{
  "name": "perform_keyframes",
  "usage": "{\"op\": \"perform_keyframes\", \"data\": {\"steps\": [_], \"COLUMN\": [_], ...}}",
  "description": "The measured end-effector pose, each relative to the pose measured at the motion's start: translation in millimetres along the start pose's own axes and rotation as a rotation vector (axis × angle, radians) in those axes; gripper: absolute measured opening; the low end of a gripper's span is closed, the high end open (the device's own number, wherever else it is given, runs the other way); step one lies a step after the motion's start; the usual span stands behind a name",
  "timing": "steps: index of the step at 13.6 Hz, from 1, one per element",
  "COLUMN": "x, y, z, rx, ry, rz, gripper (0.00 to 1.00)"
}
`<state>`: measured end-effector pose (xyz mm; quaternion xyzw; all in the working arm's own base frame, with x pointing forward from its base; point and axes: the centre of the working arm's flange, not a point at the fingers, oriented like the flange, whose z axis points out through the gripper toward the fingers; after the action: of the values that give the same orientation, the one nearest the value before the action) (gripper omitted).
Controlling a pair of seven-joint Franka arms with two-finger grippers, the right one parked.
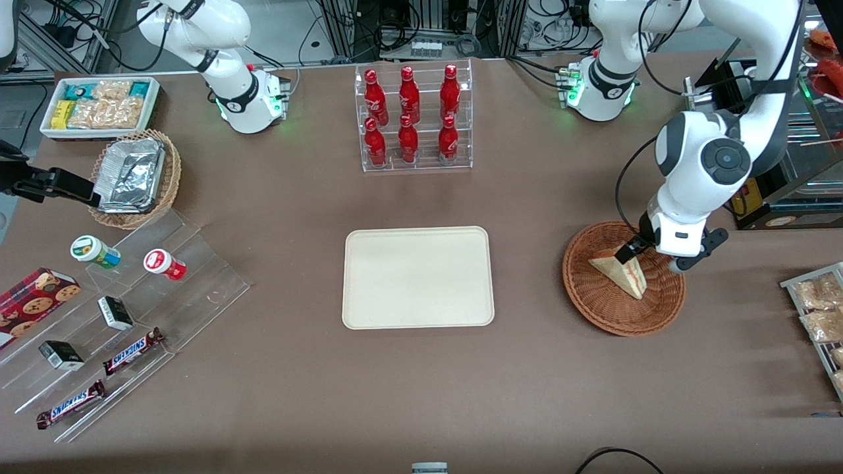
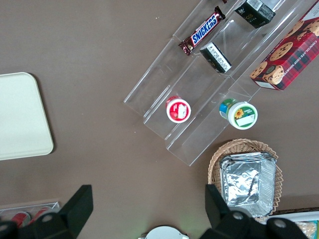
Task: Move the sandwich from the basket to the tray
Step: 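Close the left gripper on the packaged sandwich wedge and lift it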
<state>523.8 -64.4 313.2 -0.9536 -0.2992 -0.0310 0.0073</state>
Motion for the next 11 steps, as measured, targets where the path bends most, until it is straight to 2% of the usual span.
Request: {"op": "perform_keyframes", "data": {"steps": [3, 8, 10, 11], "x": [-2.2, -6.8, -8.3, -8.6], "y": [0.0, -2.2, -3.2, -3.4], "z": [21.8, 51.2, 57.6, 59.4], "rx": [-0.016, -0.01, -0.003, -0.001], "ry": [0.011, 0.0, -0.008, -0.01], "rz": [-0.033, -0.046, -0.054, -0.058], "gripper": [1.0, 0.98, 0.8, 0.67]}}
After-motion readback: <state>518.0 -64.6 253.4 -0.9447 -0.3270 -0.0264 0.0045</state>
